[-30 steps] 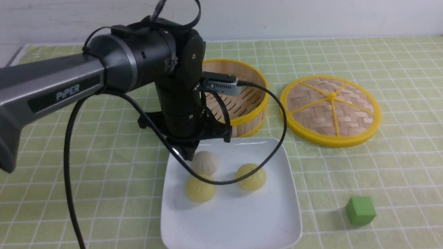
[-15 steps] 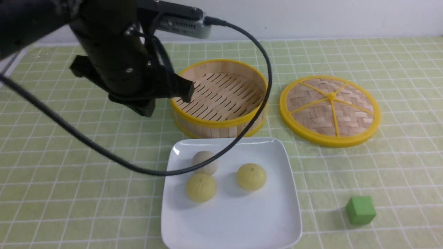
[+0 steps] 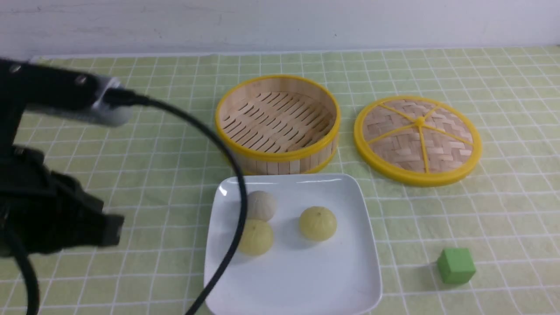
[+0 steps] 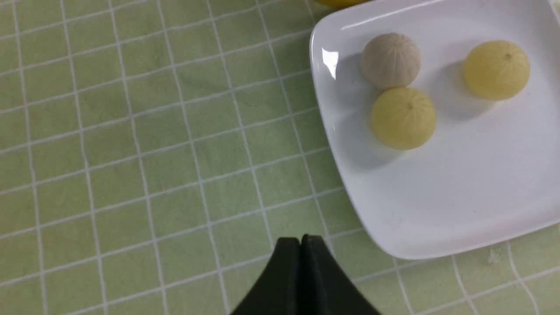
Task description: Put the steamed buns into the plate on the green tablecloth.
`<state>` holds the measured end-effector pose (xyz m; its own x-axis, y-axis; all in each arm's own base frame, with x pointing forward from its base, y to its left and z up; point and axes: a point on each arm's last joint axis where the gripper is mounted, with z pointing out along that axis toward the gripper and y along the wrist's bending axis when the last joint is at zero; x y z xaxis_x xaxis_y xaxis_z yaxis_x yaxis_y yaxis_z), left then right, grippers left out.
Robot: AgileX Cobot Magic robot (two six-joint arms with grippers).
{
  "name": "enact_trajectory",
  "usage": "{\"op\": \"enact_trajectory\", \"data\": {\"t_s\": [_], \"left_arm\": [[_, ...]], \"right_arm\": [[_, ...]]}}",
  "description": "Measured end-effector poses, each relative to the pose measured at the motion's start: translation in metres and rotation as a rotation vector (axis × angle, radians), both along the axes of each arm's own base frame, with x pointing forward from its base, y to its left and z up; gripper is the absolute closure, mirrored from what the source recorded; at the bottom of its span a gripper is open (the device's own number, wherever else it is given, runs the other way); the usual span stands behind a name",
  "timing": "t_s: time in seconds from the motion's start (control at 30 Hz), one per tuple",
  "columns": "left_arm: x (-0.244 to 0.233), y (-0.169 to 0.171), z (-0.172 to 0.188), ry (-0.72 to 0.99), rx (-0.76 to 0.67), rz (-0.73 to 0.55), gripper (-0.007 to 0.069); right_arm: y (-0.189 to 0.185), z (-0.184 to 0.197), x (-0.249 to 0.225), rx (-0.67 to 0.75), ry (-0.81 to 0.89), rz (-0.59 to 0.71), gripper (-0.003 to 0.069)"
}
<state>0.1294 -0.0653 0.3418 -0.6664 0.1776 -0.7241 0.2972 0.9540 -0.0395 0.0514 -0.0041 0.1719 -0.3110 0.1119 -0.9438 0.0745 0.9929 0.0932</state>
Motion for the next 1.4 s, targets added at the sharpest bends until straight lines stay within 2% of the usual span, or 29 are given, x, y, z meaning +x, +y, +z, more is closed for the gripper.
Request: {"op": "enact_trajectory", "data": {"t_s": [0.17, 0.23, 0.4, 0.57, 0.8, 0.97, 1.03, 1.33, 1.4], "left_arm": [[-0.023, 0.012, -0.037, -0.162, -0.171, 0.005, 0.0622], [-0.031, 0.013, -0.053, -0.254, -0.313, 0.0, 0.0618], [-0.038, 0.012, -0.073, -0.313, -0.441, -0.011, 0.0612], [-0.039, 0.014, -0.093, -0.255, -0.412, 0.006, 0.0606], [-0.04, 0.015, -0.097, -0.223, -0.39, 0.018, 0.0603], [-0.046, 0.019, -0.101, -0.354, -0.334, -0.066, 0.0594], [-0.049, 0.024, -0.108, -0.408, -0.316, -0.06, 0.0592], [-0.072, 0.057, -0.156, -0.565, -0.178, 0.197, 0.0589], [-0.074, 0.06, -0.161, -0.545, -0.146, 0.25, 0.0587]], "right_arm": [[0.0, 0.0, 0.0, 0.0, 0.0, 0.0, 0.0616], [0.0, 0.0, 0.0, 0.0, 0.0, 0.0, 0.0613], [0.0, 0.0, 0.0, 0.001, 0.0, 0.0, 0.0612], [0.0, 0.0, 0.0, 0.001, 0.0, 0.0, 0.0612], [0.0, 0.0, 0.0, 0.001, 0.0, 0.0, 0.0612], [0.0, 0.0, 0.0, 0.001, 0.0, 0.0, 0.0612], [0.0, 0.0, 0.0, 0.0, 0.0, 0.0, 0.0609], [0.0, 0.0, 0.0, 0.001, -0.001, 0.001, 0.0594], [0.0, 0.0, 0.0, 0.002, -0.001, 0.001, 0.059]]}}
